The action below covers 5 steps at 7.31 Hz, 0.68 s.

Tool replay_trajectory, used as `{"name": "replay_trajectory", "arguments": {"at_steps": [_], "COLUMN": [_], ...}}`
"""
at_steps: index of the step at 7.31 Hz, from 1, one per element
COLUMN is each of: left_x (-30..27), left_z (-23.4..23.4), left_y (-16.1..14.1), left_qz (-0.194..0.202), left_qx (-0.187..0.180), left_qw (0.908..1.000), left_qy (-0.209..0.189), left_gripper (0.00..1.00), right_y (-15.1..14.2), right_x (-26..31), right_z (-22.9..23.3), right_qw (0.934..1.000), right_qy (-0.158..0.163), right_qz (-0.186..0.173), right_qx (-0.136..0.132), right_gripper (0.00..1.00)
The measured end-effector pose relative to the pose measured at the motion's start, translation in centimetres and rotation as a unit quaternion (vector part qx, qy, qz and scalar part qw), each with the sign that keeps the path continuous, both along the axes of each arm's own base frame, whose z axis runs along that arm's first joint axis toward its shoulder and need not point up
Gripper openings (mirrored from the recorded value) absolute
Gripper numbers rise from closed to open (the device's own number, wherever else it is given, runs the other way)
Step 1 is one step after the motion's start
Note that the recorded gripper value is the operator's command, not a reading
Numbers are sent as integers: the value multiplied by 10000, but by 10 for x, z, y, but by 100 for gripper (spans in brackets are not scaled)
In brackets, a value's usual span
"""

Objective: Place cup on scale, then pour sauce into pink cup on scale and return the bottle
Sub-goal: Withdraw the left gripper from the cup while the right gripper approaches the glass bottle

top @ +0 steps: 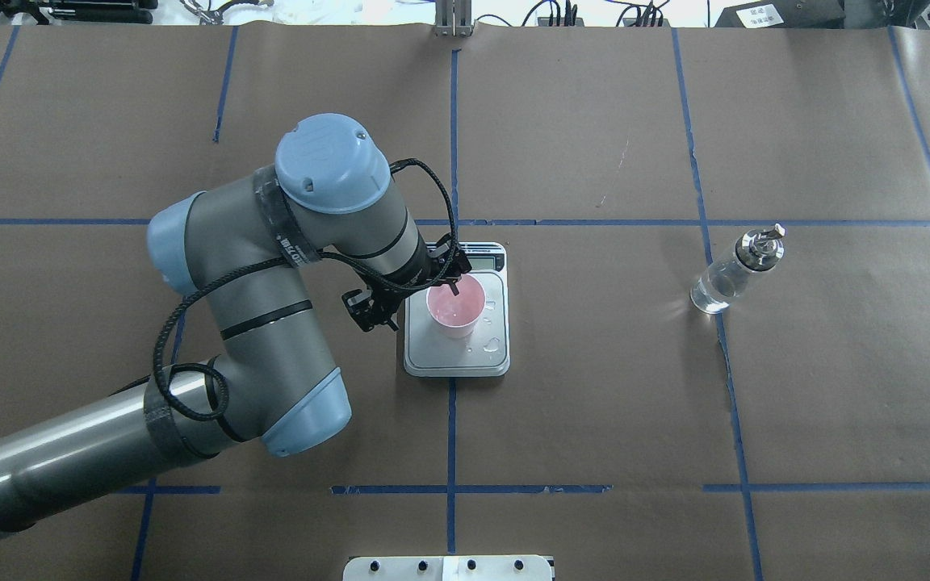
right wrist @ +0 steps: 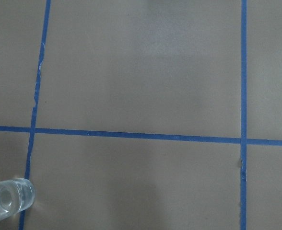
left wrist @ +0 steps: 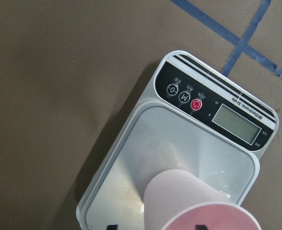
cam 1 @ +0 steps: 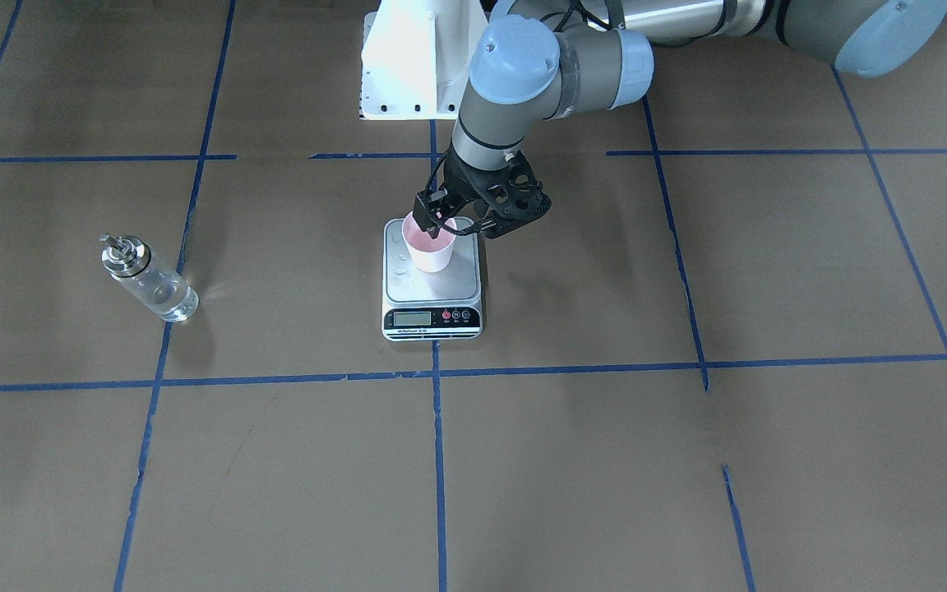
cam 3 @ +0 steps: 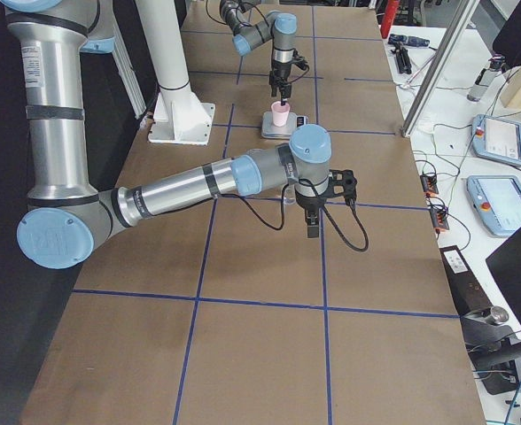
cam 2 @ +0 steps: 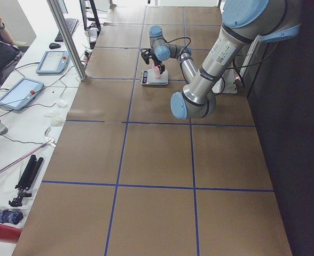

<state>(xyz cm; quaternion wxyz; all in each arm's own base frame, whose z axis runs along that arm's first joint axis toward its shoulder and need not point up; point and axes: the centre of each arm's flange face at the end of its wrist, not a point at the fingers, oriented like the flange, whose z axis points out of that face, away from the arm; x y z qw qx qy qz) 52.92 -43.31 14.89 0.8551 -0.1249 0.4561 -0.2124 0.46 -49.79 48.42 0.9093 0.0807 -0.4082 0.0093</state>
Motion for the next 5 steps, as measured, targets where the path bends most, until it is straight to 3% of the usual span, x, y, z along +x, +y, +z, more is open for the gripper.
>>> {"name": "replay_trajectory", "arguments": {"at_steps": [3, 5], "left_x": [-80, -136], "left_z": [-11, 2], "left_y": [13, 6], "left_qz": [174, 171], "left_qx": [524, 954], "left_qw": [9984, 9952], "left_qy": [-93, -149], "left_gripper": [100, 100], "right_y": [17, 48], "right_x": [-15, -56], "right_z": [-53, -108], "right_qw": [9997, 9992], "right_qy": [-116, -171], "right_qz": [141, 361], "right_qx": [172, 23], "right_gripper": [100, 100]}}
